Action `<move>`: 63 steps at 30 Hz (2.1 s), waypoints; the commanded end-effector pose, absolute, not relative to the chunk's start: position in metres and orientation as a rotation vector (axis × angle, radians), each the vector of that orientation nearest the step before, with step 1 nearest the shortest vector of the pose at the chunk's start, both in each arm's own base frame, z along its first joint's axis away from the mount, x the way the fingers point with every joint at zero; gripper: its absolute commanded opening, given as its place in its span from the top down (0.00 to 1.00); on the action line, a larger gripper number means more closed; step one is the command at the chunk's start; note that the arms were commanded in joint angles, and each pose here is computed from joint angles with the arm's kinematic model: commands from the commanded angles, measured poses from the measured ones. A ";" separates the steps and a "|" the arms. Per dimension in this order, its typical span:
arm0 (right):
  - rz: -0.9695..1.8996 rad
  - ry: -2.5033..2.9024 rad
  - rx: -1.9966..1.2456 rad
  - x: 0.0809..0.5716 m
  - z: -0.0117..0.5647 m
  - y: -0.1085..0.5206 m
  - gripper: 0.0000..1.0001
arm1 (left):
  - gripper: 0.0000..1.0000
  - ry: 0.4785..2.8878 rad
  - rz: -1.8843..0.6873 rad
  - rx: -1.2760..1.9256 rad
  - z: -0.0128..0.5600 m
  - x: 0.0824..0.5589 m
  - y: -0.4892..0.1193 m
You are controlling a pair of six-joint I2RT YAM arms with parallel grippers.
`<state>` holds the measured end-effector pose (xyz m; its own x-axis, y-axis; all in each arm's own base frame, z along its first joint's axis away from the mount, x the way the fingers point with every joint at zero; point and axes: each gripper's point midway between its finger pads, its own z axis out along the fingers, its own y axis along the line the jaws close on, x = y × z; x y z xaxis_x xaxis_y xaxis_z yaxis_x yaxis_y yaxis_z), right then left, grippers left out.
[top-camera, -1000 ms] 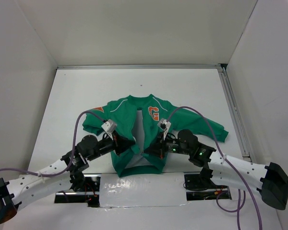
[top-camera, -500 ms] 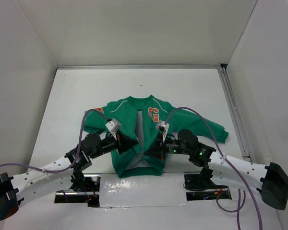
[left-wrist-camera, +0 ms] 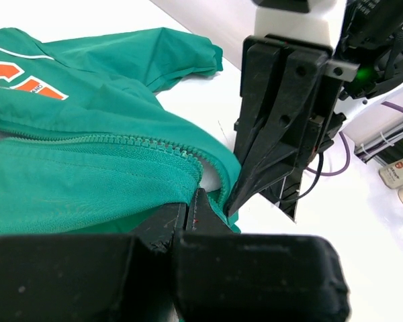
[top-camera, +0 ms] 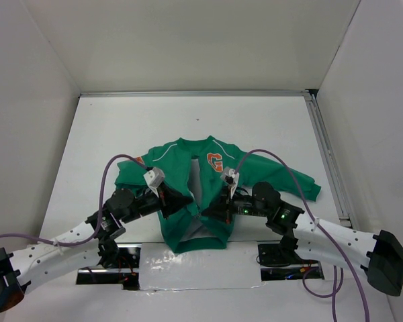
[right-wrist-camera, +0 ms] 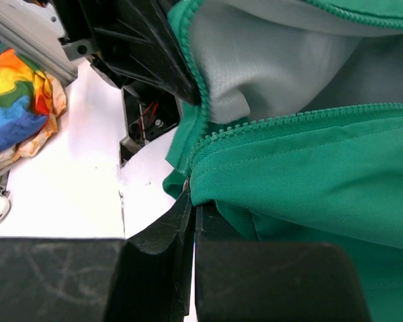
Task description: Zip up the jacket
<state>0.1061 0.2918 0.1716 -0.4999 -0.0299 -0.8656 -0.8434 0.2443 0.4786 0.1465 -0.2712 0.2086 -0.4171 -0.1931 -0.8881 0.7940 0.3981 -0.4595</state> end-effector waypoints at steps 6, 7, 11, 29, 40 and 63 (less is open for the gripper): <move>1.376 1.588 -0.833 0.105 0.204 0.294 1.00 | 1.00 1.535 -1.238 0.537 0.231 0.148 -0.274; 1.377 1.585 -0.836 0.104 0.205 0.294 1.00 | 1.00 1.533 -1.237 0.535 0.231 0.148 -0.273; 1.388 1.585 -0.864 0.101 0.203 0.296 1.00 | 1.00 1.538 -1.242 0.532 0.230 0.147 -0.273; 1.381 1.579 -0.821 0.108 0.208 0.293 1.00 | 1.00 1.482 -1.270 0.593 0.229 0.135 -0.272; 1.399 1.584 -0.854 0.103 0.204 0.295 1.00 | 1.00 1.517 -1.279 0.543 0.229 0.141 -0.274; 1.407 1.546 -0.798 0.108 0.210 0.295 1.00 | 1.00 1.510 -1.333 0.531 0.224 0.136 -0.277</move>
